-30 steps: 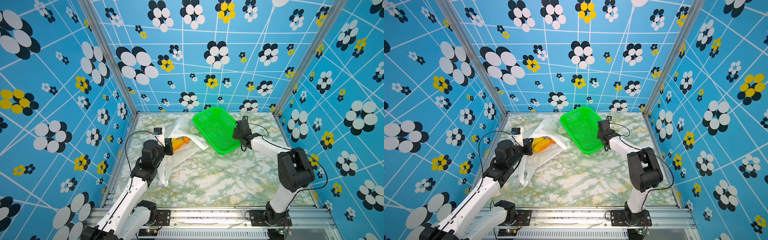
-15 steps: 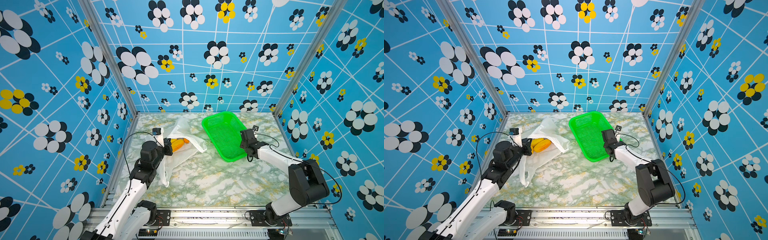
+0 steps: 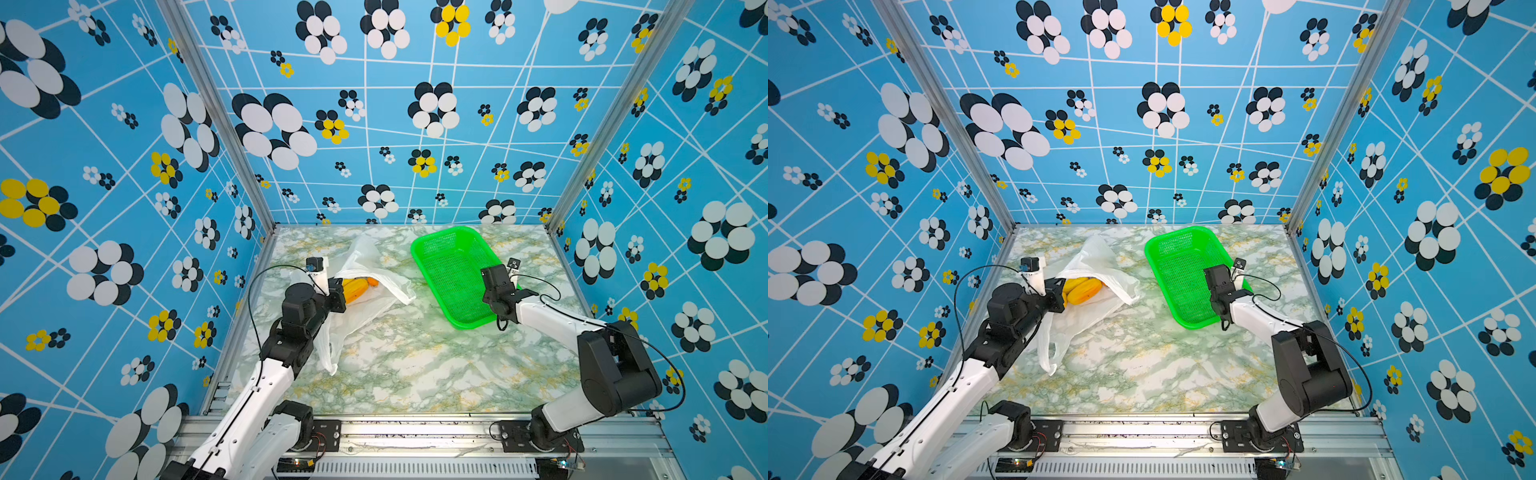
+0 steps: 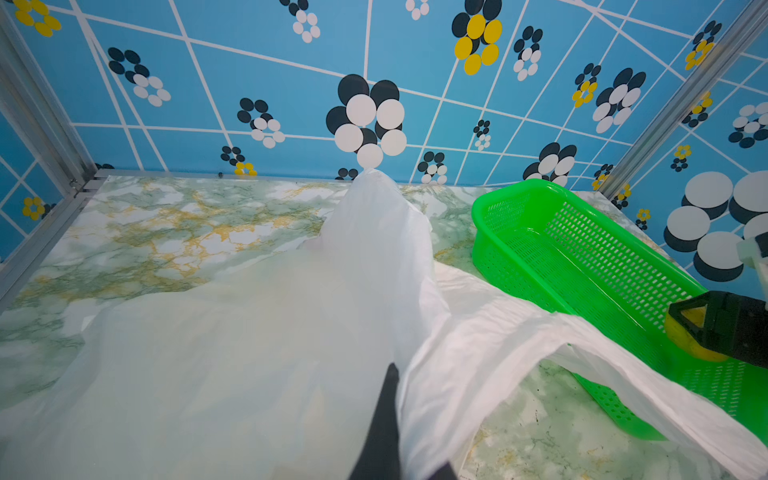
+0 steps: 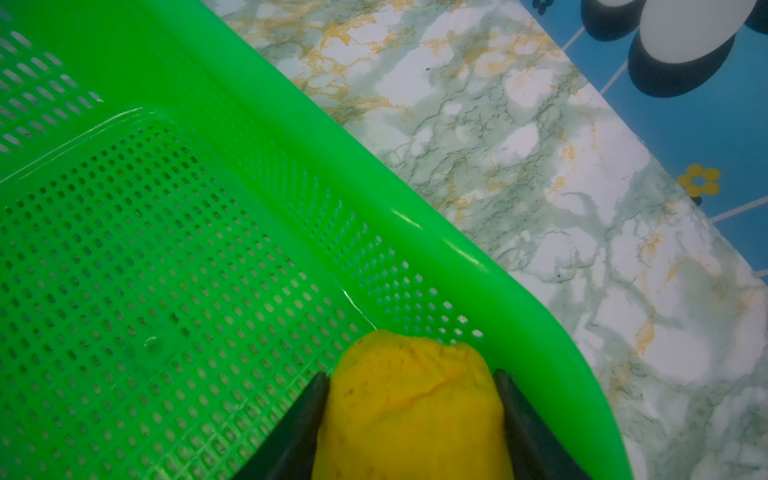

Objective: Untie the knot of the plastic bag and take out the fruit
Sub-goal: 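Lower the yellow fruit into the basket and open the right gripper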

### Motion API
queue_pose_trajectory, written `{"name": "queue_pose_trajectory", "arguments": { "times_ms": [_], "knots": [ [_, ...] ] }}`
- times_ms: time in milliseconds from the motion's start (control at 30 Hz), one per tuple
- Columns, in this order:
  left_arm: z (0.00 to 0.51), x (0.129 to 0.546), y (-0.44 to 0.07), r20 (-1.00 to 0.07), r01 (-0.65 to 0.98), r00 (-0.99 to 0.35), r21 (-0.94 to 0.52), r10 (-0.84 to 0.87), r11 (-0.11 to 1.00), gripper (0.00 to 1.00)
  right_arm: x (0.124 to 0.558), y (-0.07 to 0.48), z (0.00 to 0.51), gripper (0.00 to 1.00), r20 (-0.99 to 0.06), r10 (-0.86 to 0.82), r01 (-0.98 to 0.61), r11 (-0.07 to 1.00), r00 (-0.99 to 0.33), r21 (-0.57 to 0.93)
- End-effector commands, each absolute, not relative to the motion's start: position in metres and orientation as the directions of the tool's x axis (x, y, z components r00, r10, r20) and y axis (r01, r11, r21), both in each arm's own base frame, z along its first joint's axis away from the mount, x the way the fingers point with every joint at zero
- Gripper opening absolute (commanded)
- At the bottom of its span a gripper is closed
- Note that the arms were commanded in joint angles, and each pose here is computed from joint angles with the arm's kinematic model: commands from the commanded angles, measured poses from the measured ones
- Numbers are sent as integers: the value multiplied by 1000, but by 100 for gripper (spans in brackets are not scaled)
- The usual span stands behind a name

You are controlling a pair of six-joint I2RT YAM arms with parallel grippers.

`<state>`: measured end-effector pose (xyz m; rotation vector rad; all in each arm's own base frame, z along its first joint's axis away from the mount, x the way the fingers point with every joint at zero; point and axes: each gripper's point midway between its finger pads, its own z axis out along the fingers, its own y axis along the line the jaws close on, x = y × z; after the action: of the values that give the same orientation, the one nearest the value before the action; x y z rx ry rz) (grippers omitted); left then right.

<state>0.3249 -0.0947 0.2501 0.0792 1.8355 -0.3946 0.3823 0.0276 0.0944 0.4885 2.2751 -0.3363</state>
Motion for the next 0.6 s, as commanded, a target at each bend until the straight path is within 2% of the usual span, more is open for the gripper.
{"name": "queue_pose_trajectory", "arguments": {
  "times_ms": [0, 233, 400, 567],
  "knots": [
    [251, 321, -95, -944, 254, -295, -229, -150, 940, 0, 388, 34, 86, 52, -697, 211, 397, 911, -686, -114],
    [251, 320, -96, -945, 258, -291, -226, -148, 939, 0, 390, 36, 83, 55, -687, 206, 387, 915, -697, -118],
    [252, 321, -94, -946, 246, -287, -221, -147, 944, 0, 388, 35, 86, 72, -699, 208, 385, 917, -684, -104],
    [250, 322, -97, -942, 257, -303, -226, -144, 939, 0, 386, 37, 89, 82, -713, 211, 377, 923, -668, -79]
  ]
}}
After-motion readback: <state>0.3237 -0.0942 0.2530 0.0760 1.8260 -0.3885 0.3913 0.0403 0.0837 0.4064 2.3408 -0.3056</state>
